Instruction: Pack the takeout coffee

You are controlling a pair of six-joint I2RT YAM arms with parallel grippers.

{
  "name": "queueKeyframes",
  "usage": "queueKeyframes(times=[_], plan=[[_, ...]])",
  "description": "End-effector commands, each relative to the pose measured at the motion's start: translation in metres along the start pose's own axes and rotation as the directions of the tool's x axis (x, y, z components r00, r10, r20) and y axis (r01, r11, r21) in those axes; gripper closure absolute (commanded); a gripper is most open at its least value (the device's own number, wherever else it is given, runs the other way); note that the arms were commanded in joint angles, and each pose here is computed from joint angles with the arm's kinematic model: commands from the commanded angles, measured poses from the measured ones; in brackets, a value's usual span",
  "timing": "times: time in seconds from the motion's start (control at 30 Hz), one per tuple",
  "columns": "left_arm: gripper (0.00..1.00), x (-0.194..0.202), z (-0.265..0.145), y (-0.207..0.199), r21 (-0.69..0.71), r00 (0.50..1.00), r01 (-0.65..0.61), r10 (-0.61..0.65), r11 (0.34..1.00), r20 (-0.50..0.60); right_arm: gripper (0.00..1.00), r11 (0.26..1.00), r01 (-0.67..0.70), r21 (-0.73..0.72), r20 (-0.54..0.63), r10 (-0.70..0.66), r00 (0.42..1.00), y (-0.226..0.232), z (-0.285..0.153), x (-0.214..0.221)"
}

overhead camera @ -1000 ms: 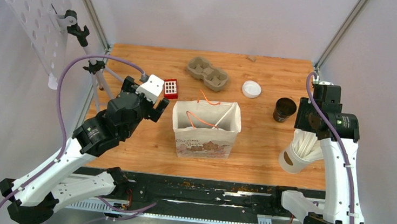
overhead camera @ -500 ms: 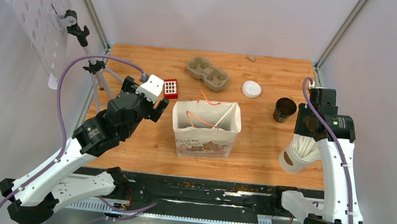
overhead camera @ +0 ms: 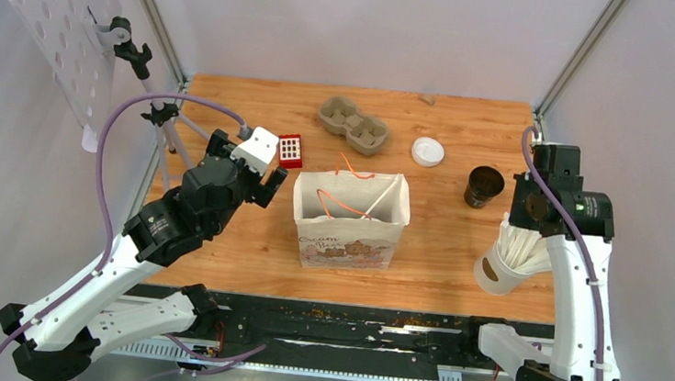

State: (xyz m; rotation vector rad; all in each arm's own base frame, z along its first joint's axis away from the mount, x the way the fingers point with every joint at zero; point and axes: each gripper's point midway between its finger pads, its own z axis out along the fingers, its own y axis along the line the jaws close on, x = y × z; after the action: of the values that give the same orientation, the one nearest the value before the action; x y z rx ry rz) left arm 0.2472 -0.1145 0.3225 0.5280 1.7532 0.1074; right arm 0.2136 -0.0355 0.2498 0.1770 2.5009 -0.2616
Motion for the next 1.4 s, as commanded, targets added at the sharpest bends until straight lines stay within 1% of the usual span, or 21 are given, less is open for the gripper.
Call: queueKeyframes(times=[0.0, 0.07, 0.23, 0.37, 0.43, 0.47, 0.63, 0.7, 0.77, 0.83, 0.93, 1.03, 1.1, 1.2, 1.3, 1.37], plan=[[0.0, -0.017, -0.006, 0.008, -0.012, 0.998, 0.029, -0.028, 0.999, 0.051, 0.98, 0.998, -0.01, 0.057, 0.058, 0.006, 0.998, -0.02, -0.041, -0.017], [0.0, -0.018, -0.005, 0.007, -0.009, 0.998, 0.032, -0.032, 0.999, 0.054, 0.98, 0.998, -0.006, 0.07, 0.068, 0.001, 0.998, -0.026, -0.058, -0.022], [0.0, -0.02, -0.003, 0.004, 0.002, 0.998, 0.034, -0.034, 0.999, 0.06, 0.98, 0.996, -0.028, 0.08, 0.156, 0.015, 0.988, -0.038, -0.102, -0.05], [0.0, -0.021, -0.003, 0.004, 0.004, 0.998, 0.029, -0.029, 1.0, 0.063, 0.97, 0.993, -0.108, 0.045, 0.304, 0.089, 0.948, -0.042, -0.138, -0.08], [0.0, -0.023, -0.004, 0.005, 0.003, 0.997, 0.033, -0.033, 0.999, 0.066, 0.98, 0.986, -0.163, 0.02, 0.372, 0.144, 0.917, -0.044, -0.154, -0.093], [0.0, -0.024, -0.004, 0.005, 0.005, 0.997, 0.034, -0.035, 0.999, 0.069, 0.98, 0.982, -0.189, -0.01, 0.418, 0.176, 0.891, -0.044, -0.166, -0.103], [0.0, -0.026, -0.006, 0.007, 0.002, 0.997, 0.038, -0.038, 0.999, 0.074, 0.97, 0.953, -0.226, -0.2, 0.57, 0.301, 0.764, -0.029, -0.206, -0.135], [0.0, -0.027, -0.006, 0.008, -0.002, 0.996, 0.04, -0.04, 0.999, 0.077, 0.97, 0.93, -0.214, -0.298, 0.597, 0.357, 0.719, -0.017, -0.219, -0.142], [0.0, -0.028, -0.006, 0.008, 0.0, 0.996, 0.042, -0.042, 0.999, 0.079, 0.97, 0.895, -0.173, -0.41, 0.586, 0.404, 0.702, 0.003, -0.224, -0.145], [0.0, -0.029, -0.006, 0.008, 0.004, 0.996, 0.037, -0.038, 0.999, 0.081, 0.97, 0.842, -0.148, -0.518, 0.531, 0.453, 0.716, 0.025, -0.225, -0.141], [0.0, -0.031, -0.005, 0.008, -0.001, 0.996, 0.038, -0.038, 0.999, 0.081, 0.97, 0.742, -0.124, -0.659, 0.423, 0.502, 0.754, 0.057, -0.223, -0.13], [0.0, -0.033, -0.005, 0.006, 0.008, 0.995, 0.044, -0.044, 0.999, 0.085, 0.97, 0.643, -0.144, -0.752, 0.32, 0.547, 0.773, 0.078, -0.221, -0.119], [0.0, -0.033, -0.004, 0.005, 0.014, 0.995, 0.046, -0.047, 0.999, 0.084, 0.97, 0.59, -0.142, -0.795, 0.278, 0.562, 0.779, 0.088, -0.223, -0.115], [0.0, -0.031, -0.004, 0.003, 0.022, 0.995, 0.051, -0.052, 0.998, 0.081, 0.98, 0.547, -0.151, -0.824, 0.229, 0.564, 0.794, 0.096, -0.221, -0.109], [0.0, -0.031, -0.004, 0.002, 0.027, 0.995, 0.057, -0.059, 0.998, 0.082, 0.98, 0.527, -0.172, -0.832, 0.182, 0.553, 0.813, 0.103, -0.213, -0.103], [0.0, -0.032, -0.004, 0.003, 0.025, 0.995, 0.06, -0.062, 0.998, 0.084, 0.97, 0.526, -0.179, -0.831, 0.168, 0.544, 0.822, 0.105, -0.208, -0.101]])
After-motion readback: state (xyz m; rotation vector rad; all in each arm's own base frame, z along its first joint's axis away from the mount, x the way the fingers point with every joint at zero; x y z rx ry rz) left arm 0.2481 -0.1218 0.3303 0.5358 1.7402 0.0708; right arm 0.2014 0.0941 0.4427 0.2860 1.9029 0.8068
